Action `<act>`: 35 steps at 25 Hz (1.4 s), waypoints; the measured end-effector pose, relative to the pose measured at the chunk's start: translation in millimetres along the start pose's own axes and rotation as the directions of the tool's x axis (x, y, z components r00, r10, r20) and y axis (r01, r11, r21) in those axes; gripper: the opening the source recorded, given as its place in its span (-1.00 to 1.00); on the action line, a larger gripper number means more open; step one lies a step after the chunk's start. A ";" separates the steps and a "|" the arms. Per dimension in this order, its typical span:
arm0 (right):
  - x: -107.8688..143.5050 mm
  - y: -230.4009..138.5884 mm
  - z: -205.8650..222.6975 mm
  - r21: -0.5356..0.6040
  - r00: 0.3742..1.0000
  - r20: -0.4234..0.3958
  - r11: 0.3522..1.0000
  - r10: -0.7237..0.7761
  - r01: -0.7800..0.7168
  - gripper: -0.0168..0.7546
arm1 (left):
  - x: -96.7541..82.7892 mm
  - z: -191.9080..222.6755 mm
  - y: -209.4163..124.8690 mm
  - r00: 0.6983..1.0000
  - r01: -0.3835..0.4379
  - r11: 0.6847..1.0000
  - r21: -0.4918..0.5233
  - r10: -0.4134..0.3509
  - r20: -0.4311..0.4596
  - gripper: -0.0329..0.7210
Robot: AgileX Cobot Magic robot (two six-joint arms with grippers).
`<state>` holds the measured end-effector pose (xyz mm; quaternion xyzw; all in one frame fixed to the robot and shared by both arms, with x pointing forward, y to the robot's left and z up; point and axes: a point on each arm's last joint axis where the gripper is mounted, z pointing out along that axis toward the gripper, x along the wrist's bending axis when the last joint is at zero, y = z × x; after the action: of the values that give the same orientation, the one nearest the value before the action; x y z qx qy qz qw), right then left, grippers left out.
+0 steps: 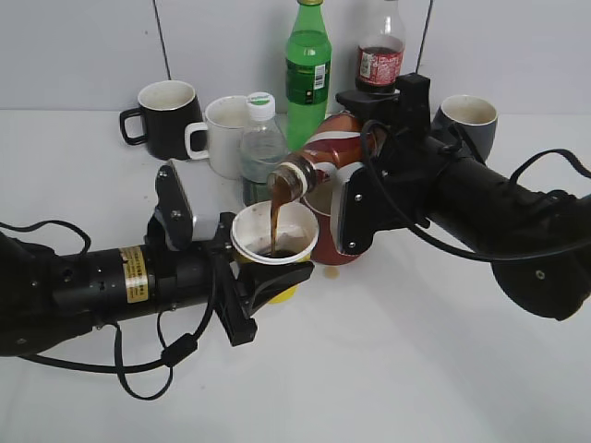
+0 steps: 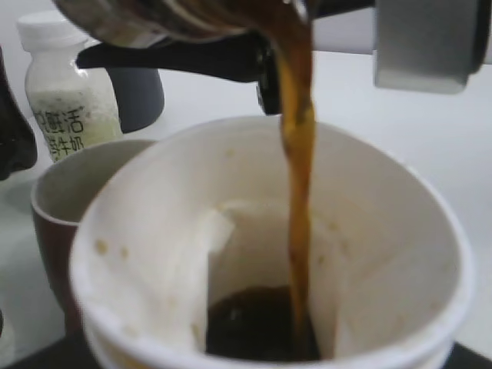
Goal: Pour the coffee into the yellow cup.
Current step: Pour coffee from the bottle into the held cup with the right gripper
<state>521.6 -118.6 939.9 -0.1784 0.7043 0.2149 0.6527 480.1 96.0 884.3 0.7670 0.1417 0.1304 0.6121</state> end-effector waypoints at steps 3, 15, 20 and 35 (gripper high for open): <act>0.0 0.0 0.0 0.000 1.000 0.000 1.000 -0.001 0.001 0.35 | -0.1 0.0 0.0 1.000 0.000 1.000 0.000 0.000 0.001 0.10; -0.1 0.0 0.0 0.000 1.000 0.001 1.000 -0.002 0.002 0.35 | -0.1 0.0 0.0 1.000 0.000 1.000 0.000 0.000 0.001 0.10; -1.9 0.1 0.0 -0.001 1.000 0.021 1.000 -0.003 0.003 0.35 | -0.1 0.0 0.0 1.000 0.000 1.000 0.000 0.000 0.001 0.10; -2.2 0.2 0.0 -0.002 1.000 0.024 1.000 -0.003 0.003 0.35 | -0.1 0.0 -0.2 1.000 0.000 1.000 0.003 0.000 0.001 0.10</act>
<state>521.7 -118.5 942.1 -0.1776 0.6960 0.2164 0.6612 480.0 96.0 884.1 0.7679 0.1415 0.1301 0.6111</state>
